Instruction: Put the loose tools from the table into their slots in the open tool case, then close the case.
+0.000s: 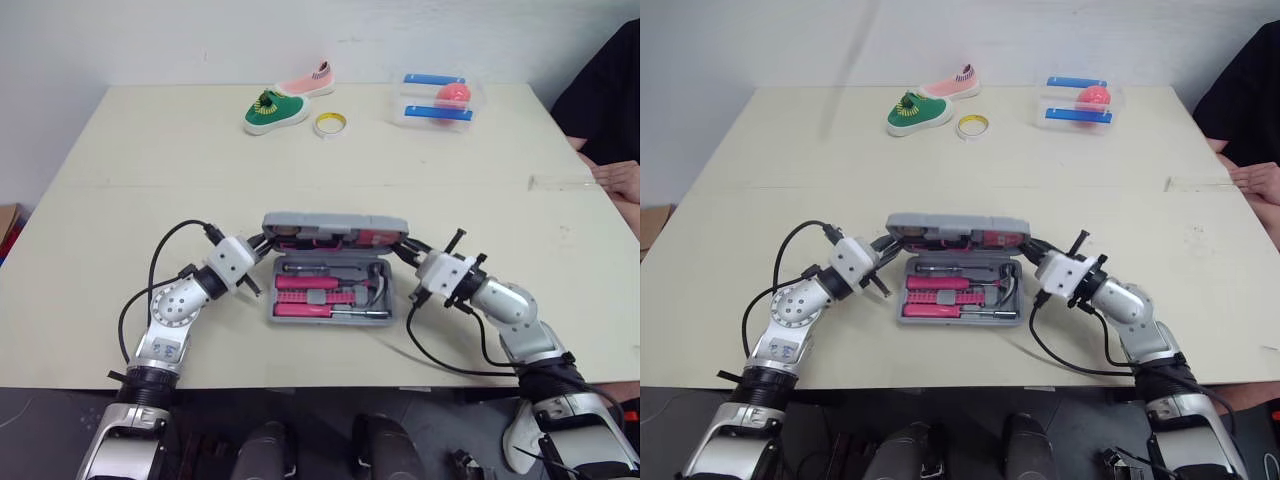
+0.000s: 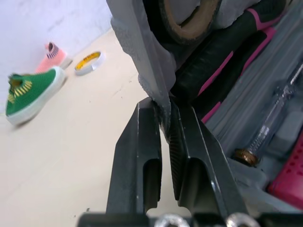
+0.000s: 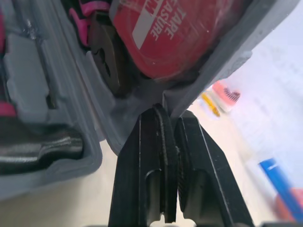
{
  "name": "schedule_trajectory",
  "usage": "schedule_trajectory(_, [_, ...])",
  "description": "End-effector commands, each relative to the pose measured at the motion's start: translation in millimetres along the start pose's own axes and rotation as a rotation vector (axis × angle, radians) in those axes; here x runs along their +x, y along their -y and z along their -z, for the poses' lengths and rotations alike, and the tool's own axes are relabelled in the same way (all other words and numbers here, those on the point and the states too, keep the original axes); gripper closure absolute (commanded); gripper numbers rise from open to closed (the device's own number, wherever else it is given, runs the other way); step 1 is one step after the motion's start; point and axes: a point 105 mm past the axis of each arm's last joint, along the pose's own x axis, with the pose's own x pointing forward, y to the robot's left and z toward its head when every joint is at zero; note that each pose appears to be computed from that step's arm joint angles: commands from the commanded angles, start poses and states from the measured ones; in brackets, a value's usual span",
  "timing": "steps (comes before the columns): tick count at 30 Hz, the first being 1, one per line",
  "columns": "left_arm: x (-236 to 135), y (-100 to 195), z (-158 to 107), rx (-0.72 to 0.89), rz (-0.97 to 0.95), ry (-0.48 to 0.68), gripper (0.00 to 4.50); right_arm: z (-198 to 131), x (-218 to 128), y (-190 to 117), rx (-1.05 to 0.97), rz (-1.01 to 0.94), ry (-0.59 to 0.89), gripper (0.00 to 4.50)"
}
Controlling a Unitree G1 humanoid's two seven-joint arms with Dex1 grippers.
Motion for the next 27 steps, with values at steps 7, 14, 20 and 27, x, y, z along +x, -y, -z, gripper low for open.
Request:
schedule_trajectory(7, [-44, -26, 2, 0.018, -0.059, -0.03, 2.0, 13, -40, -13, -0.132, -0.136, -0.044, 1.74])
schedule_trajectory(14, [-127, -41, 28, -0.116, -0.114, -0.249, 1.93, 39, -86, -3, -0.144, -0.148, -0.209, 0.02])
schedule_trajectory(20, [-146, -44, 14, -0.265, -0.085, -0.269, 1.93, 42, -94, 5, 0.024, -0.104, -0.257, 0.02])
schedule_trajectory(27, [-130, -54, 4, -0.331, -0.086, -0.222, 1.93, 16, -82, -1, 0.335, -0.162, -0.184, 1.77])
